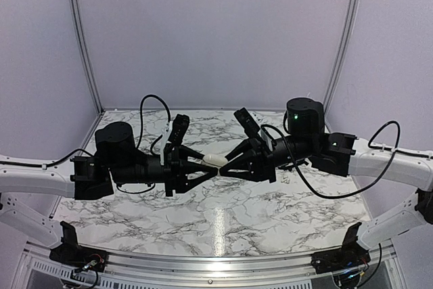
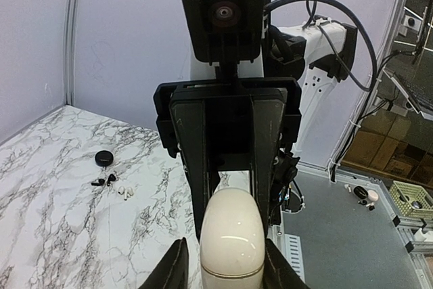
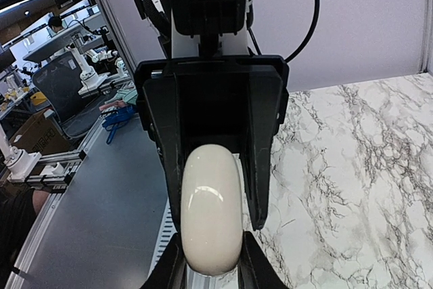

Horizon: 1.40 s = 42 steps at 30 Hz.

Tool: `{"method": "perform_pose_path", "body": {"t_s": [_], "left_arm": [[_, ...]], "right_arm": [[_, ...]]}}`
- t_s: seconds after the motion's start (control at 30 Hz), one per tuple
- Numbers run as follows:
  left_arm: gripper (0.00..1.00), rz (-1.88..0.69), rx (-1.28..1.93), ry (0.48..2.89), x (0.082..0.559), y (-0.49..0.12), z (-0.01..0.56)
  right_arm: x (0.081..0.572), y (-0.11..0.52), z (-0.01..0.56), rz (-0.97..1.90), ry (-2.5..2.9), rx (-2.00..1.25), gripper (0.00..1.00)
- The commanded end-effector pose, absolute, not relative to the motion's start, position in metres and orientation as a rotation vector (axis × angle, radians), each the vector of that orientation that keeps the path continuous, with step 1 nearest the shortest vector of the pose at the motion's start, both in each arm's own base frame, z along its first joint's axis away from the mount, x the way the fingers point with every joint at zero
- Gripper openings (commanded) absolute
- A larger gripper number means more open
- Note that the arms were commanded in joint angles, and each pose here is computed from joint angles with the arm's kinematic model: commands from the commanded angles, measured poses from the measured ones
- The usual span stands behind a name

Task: Insert the wireless bluetooth earbuds into the charging case
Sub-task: Pass from the right arm to the left, then open the charging case.

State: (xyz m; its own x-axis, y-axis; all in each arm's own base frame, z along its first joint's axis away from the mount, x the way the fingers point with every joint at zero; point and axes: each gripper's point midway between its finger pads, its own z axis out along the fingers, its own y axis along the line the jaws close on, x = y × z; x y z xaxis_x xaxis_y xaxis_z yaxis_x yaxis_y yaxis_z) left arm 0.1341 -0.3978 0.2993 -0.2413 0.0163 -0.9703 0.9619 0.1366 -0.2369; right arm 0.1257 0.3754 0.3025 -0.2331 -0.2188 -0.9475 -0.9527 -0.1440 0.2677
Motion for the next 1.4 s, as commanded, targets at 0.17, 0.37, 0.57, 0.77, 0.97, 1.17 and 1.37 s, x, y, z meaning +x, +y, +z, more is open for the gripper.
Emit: {"method": "perform_pose_path", "body": {"t_s": [0.17, 0.37, 0.57, 0.77, 0.97, 1.17, 1.37], "left_arm": [[0.17, -1.268, 0.993, 1.433, 0.138, -0.401, 0.308], [0.04, -1.238, 0.998, 1.44, 0.139, -0.396, 0.3], [0.0, -1.227, 1.035, 1.427, 0.134, -0.394, 0.293], [0.0, -1.23, 1.07, 1.404, 0.13, -0.395, 0.293], [0.0, -1.24, 1.095, 1.382, 0.125, -0.395, 0.295], [0.0, -1.24, 1.122, 1.367, 0.121, -0.395, 0.292], [0.0, -1.251, 1.15, 1.353, 0.115, -0.394, 0.29]], "right_arm": [[0.12, 0.373, 0.314, 1.435, 1.418, -1.357, 0.03], [0.123, 0.37, 0.313, 1.406, 1.436, -1.358, 0.39], [0.131, 0.369, 0.319, 1.392, 1.449, -1.346, 0.59], [0.136, 0.376, 0.311, 1.395, 1.487, -1.35, 0.62], [0.145, 0.38, 0.308, 1.361, 1.528, -1.329, 0.62], [0.149, 0.38, 0.31, 1.347, 1.542, -1.311, 0.6], [0.161, 0.374, 0.314, 1.334, 1.562, -1.254, 0.59]]}}
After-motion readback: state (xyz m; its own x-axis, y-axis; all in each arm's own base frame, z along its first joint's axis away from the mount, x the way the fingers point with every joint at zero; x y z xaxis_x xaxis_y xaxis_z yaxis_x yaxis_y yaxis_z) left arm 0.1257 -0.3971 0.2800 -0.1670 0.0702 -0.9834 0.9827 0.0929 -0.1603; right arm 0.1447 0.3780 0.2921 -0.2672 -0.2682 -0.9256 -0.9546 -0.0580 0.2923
